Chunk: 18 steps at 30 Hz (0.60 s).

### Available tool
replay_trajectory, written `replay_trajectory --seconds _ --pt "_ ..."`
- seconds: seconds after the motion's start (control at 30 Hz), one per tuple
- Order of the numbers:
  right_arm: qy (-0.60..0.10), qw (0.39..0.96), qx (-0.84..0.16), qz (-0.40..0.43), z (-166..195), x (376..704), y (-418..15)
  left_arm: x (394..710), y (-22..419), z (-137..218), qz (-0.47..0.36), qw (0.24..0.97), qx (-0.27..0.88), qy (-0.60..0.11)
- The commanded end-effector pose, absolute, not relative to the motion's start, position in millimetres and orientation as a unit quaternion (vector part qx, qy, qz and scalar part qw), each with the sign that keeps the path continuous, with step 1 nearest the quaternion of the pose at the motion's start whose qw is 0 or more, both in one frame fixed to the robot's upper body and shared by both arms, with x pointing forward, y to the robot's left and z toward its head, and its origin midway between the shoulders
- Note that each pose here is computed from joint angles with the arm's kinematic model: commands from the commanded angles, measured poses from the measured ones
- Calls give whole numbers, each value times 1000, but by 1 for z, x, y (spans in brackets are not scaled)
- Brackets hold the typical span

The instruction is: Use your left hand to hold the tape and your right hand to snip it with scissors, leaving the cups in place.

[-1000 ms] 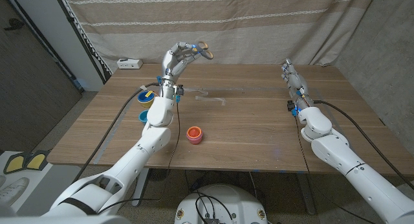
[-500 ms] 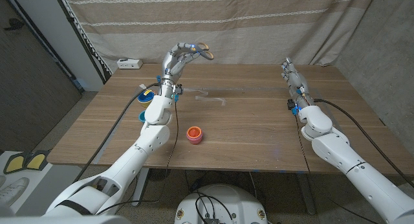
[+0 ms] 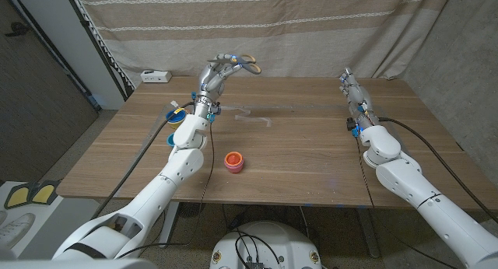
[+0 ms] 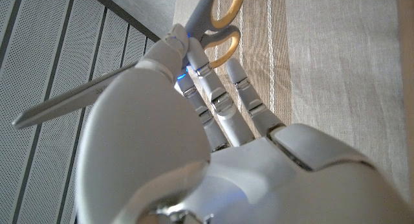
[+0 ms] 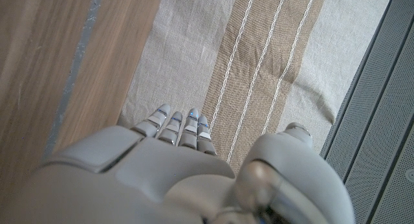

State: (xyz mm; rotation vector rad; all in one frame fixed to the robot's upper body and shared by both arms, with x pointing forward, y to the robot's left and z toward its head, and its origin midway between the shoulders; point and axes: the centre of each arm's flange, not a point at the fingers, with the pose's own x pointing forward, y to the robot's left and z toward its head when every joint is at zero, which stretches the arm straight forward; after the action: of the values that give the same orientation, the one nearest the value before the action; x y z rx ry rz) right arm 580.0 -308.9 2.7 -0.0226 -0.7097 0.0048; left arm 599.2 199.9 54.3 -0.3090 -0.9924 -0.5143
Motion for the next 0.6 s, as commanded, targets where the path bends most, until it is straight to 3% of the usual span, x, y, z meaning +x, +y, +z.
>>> replay_trajectory --seconds 0.03,0.6 --pt "-345 938 -12 3 1 580 -309 602 196 52 -287 832 -180 -440" --pt "-344 939 -13 3 0 579 -309 606 194 54 -326 819 -227 -414"
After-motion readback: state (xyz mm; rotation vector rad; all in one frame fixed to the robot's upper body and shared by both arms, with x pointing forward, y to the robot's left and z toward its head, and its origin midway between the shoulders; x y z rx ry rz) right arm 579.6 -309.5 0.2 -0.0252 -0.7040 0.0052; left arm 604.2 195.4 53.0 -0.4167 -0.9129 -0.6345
